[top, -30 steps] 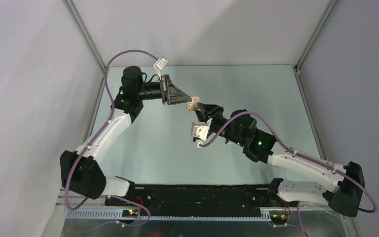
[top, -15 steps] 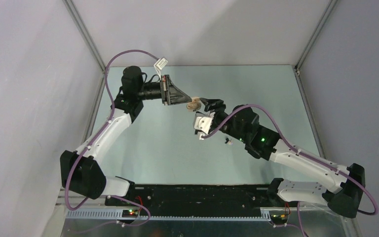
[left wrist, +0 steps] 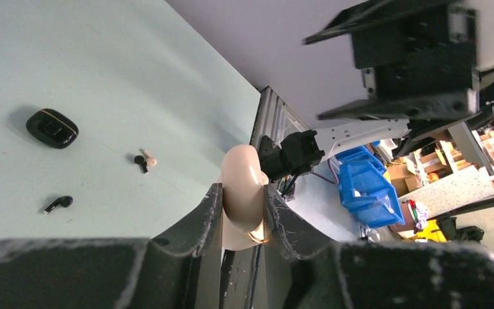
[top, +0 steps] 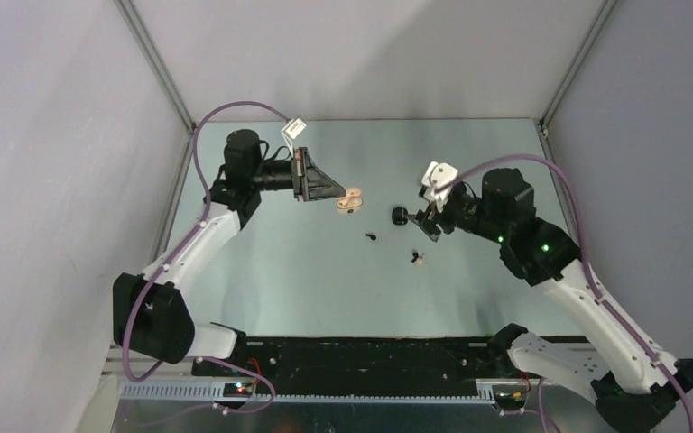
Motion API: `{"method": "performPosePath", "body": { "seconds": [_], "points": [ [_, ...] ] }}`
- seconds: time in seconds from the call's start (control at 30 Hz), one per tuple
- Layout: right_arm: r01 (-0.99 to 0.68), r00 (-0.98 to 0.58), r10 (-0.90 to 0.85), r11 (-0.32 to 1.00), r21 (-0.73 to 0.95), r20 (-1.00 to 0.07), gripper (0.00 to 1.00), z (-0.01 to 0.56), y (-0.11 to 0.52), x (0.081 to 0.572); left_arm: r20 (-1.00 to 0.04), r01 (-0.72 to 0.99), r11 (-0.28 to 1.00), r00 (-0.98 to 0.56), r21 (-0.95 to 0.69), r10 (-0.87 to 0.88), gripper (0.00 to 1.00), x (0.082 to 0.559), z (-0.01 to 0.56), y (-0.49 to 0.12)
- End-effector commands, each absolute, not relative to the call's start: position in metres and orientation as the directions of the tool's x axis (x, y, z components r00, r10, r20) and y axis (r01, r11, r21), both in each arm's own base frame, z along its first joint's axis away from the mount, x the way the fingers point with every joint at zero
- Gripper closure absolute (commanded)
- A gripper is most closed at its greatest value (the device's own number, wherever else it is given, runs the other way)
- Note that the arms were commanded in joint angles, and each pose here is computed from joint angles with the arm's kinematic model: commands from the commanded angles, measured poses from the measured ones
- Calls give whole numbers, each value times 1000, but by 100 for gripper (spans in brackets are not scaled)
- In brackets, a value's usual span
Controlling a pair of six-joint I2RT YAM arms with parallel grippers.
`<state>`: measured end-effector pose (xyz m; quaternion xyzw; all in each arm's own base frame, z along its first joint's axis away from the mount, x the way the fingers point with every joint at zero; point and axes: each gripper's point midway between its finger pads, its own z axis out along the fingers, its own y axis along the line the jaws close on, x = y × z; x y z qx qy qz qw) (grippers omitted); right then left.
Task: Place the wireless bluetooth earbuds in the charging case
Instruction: Pick up the earbud from the center of the board.
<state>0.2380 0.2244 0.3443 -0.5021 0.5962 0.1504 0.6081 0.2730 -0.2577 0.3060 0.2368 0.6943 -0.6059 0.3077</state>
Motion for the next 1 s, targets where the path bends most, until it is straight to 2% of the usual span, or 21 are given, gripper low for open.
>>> {"method": "performPosePath", "body": {
  "seconds": [0.0, 0.07, 0.13, 0.27, 0.43, 0.7, 0.97],
  "points": [
    [-875, -237, -504, 482, -42, -830, 37, 253, 202, 216, -783, 773, 146, -621, -617, -23, 100, 262, 314, -251],
    [-901, -269, -586, 434, -15, -764, 44, 222, 193, 209, -790, 778, 175, -613, -604, 1, 100, 260, 308, -248],
    [-935, -214, -671, 350, -48, -710, 46, 196, 183, 206, -802, 789, 191, -598, -584, 16, 100, 258, 304, -244],
    [-984, -8, -803, 114, -140, -596, 46, 149, 163, 212, -805, 789, 202, -594, -580, 7, 100, 254, 306, -238],
    [-981, 5, -868, 93, -172, -496, 49, 110, 155, 252, -803, 786, 208, -595, -582, 2, 100, 248, 306, -233],
    [-957, 24, -913, 98, -275, -407, 48, 73, 153, 307, -801, 780, 221, -599, -585, -8, 100, 236, 308, -227],
    [-955, 13, -918, 106, -275, -396, 47, 51, 159, 322, -805, 782, 225, -593, -581, -18, 100, 232, 315, -226]
  ]
}}
